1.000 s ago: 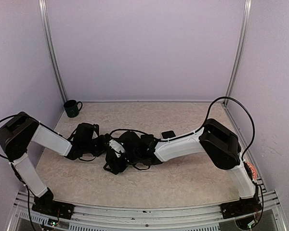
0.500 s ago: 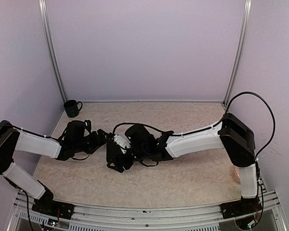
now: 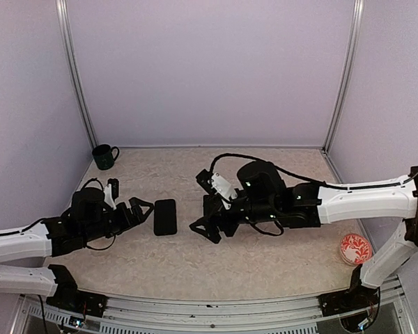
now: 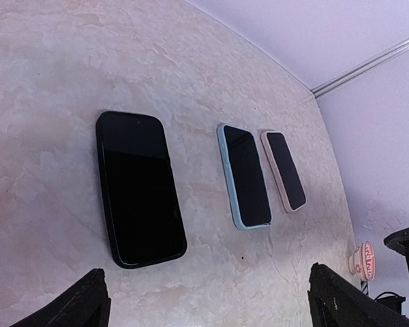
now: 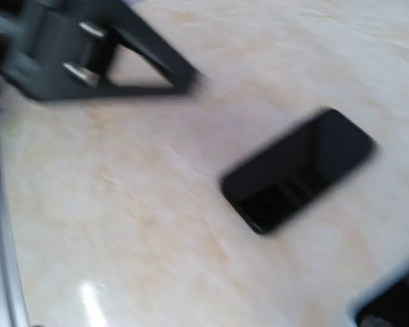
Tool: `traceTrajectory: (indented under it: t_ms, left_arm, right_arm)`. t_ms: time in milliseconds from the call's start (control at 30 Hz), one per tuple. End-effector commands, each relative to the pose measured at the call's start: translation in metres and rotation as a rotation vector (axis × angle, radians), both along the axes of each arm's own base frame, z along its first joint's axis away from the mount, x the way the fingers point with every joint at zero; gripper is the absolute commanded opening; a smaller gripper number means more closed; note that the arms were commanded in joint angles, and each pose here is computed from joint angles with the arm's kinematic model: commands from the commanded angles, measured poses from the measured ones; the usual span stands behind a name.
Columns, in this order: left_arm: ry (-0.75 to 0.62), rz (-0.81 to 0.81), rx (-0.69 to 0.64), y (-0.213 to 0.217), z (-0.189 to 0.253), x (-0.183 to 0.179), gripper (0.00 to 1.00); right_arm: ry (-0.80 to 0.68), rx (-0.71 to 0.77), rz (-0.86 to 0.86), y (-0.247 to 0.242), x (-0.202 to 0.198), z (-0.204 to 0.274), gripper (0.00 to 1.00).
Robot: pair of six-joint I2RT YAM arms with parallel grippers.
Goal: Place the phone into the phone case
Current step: Reset both arms
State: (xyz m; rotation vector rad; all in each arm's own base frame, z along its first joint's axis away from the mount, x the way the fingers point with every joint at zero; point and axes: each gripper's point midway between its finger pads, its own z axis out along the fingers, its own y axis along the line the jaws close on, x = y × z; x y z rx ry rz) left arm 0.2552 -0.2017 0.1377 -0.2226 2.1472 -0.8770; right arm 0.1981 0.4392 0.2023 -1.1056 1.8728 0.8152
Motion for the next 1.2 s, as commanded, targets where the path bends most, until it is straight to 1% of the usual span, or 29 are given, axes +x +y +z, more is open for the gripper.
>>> traceTrajectory:
  t_ms: [0, 100, 200, 300, 467, 633, 733, 867, 967, 1033, 1167]
  left_arm:
    - [-0.035, 0.028, 0.068, 0.022, 0.010, -0.016, 0.99]
    - [-0.092, 0.013, 0.079, 0.028, 0.028, -0.022, 0.99]
    - [-0.136, 0.012, 0.122, 0.034, 0.037, -0.022, 0.99]
    - [-0.173, 0.024, 0.190, 0.040, 0.041, -0.017, 0.99]
    - [-0.195, 0.104, 0.300, 0.054, 0.043, -0.003, 0.99]
    - [-0.208, 0.181, 0.308, 0.071, 0.041, -0.002, 0.99]
    - [-0.252, 0.204, 0.286, 0.078, 0.050, -0.005, 0.99]
    - [-0.310, 0.257, 0.254, 0.092, 0.065, -0.010, 0.99]
    - [-0.344, 0.281, 0.233, 0.100, 0.078, -0.015, 0.99]
    - [-0.353, 0.288, 0.231, 0.103, 0.083, -0.017, 0.99]
    - [-0.328, 0.282, 0.272, 0.101, 0.080, -0.013, 0.99]
  right_arm:
    - [-0.101, -0.042, -0.216, -0.066, 0.015, 0.015, 1.00]
    - [-0.159, -0.023, -0.380, -0.115, 0.027, 0.028, 1.00]
    - [-0.146, 0.008, -0.501, -0.162, 0.039, 0.030, 0.99]
    - [-0.134, 0.033, -0.583, -0.200, 0.049, 0.033, 1.00]
    - [-0.087, 0.012, -0.699, -0.250, 0.066, 0.020, 0.99]
    - [-0.060, -0.004, -0.823, -0.298, 0.074, 0.007, 0.99]
    - [-0.067, 0.010, -0.889, -0.314, 0.076, 0.009, 0.99]
    - [-0.076, -0.047, -1.019, -0.340, 0.081, 0.006, 0.99]
    - [-0.080, -0.062, -1.064, -0.346, 0.084, 0.006, 0.99]
    - [-0.076, -0.072, -1.097, -0.351, 0.085, 0.005, 0.99]
    - [-0.081, -0.075, -1.110, -0.353, 0.086, 0.005, 0.99]
